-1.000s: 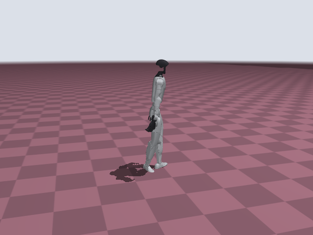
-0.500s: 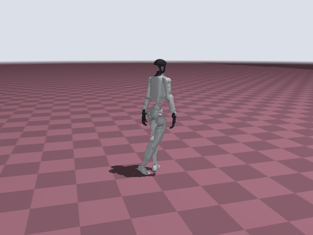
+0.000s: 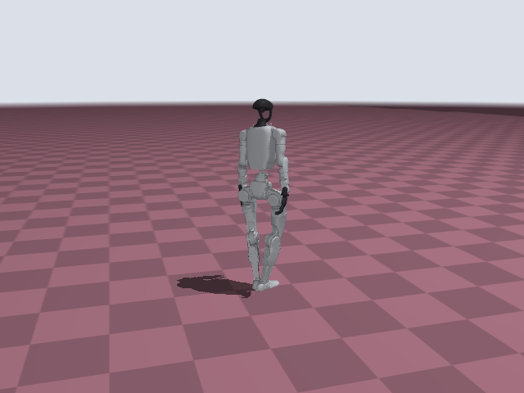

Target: In place motions

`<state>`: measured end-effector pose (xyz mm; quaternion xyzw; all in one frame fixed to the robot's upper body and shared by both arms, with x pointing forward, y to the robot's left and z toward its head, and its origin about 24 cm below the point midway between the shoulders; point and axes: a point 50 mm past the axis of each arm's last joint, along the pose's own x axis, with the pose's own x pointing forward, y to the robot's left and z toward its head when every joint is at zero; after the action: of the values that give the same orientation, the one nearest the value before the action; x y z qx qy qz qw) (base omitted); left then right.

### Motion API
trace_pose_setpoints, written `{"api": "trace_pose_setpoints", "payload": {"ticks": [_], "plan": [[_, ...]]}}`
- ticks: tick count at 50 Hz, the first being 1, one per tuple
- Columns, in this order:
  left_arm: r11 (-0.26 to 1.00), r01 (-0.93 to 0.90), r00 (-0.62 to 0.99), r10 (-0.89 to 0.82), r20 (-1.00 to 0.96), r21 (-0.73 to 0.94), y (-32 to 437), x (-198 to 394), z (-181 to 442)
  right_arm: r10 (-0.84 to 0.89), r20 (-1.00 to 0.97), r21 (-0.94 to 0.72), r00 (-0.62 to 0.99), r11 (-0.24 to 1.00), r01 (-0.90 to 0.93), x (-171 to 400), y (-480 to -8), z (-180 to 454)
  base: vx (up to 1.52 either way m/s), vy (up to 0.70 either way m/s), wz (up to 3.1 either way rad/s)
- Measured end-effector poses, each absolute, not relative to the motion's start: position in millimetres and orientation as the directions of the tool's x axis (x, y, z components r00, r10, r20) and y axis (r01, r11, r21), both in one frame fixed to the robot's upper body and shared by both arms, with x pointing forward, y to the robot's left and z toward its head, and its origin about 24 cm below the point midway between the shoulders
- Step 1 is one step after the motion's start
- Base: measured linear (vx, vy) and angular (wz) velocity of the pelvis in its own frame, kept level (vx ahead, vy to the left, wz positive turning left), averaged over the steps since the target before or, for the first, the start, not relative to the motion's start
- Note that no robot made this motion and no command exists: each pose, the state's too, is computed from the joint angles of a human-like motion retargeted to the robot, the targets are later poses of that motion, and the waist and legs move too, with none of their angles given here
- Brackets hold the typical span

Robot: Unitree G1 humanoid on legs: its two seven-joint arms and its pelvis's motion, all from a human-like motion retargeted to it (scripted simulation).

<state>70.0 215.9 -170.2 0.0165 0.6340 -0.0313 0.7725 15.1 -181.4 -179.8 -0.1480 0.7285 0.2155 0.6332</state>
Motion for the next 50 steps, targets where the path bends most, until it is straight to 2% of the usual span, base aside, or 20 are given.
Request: {"api": "trace_pose_setpoints", "payload": {"ticks": [6, 10, 13, 20, 25, 30, 33, 38, 44, 47, 50], "plan": [[0.997, -0.057, 0.013, -0.054, -0.998, -0.055, 197.9, 21.7, -178.6, 0.06, -0.998, 0.062, -0.023, 0.819, -0.57, 47.4, -177.5, -178.8, -0.06, -0.03, 0.13], [0.985, -0.156, -0.059, -0.078, -0.995, -0.068, 190.4, 0.3, -179.6, 0.072, -0.996, 0.033, 0.051, 0.839, -0.542, 60.4, -173.1, -177.7, -0.08, 0.03, 0.22], [0.985, -0.166, -0.102, -0.071, -0.992, -0.054, 190.9, -8.9, -179.0, 0.1, -0.993, 0.057, 0.058, 0.86, -0.507, 61.7, -171.0, -177.5, -0.06, 0.05, 0.19], [0.988, -0.151, -0.135, -0.052, -0.99, -0.031, 186.8, -25.3, -178.8, 0.103, -0.994, 0.071, 0.03, 0.842, -0.535, 62.9, -171.1, -177.3, -0.04, 0.13, -0.61], [0.942, -0.331, -0.123, -0.092, -0.988, -0.047, 158.1, -40.4, -179.9, 0.083, -0.996, 0.04, 0.035, 0.758, -0.651, 77.9, -166.6, -175.3, -0.11, 0.22, -2.07], [0.894, -0.443, -0.142, -0.148, -0.979, -0.071, 147.8, -50.8, -177.6, 0.164, -0.982, 0.05, 0.09, 0.692, -0.72, 90.0, -151.9, -172.8, -0.25, 0.22, -2.63], [0.926, -0.371, -0.177, -0.138, -0.974, -0.063, 161.5, -55.0, -176.2, 0.166, -0.976, 0.011, 0.14, 0.681, -0.733, 100.8, -151.7, -170.2, -0.42, 0.25, -3.79], [0.989, -0.131, -0.233, -0.093, -0.968, -0.064, 205.4, -62.4, -170.2, 0.104, -0.978, -0.059, 0.18, 0.692, -0.72, 116.5, -157.1, -167.1, -0.54, 0.3, -2.11], [0.985, 0.136, -0.298, 0.14, -0.944, 0.103, 275.3, -65.5, -153.0, 0.023, -0.991, -0.064, 0.133, 0.787, -0.614, 115.7, -181.7, -166.1, -0.46, 0.46, -3.15], [0.971, 0.154, -0.328, 0.222, -0.918, 0.18, 286.2, -75.0, -147.7, -0.044, -0.996, -0.084, 0.084, 0.81, -0.58, 101.3, -199.0, -167.4, -0.17, 0.4, -3.04], [0.978, 0.046, -0.325, 0.208, -0.923, 0.204, 276.7, -83.1, -149.8, -0.123, -0.992, -0.121, 0.034, 0.818, -0.563, 81.6, -215.7, -168.7, -0.13, 0.37, -3.0]]}}
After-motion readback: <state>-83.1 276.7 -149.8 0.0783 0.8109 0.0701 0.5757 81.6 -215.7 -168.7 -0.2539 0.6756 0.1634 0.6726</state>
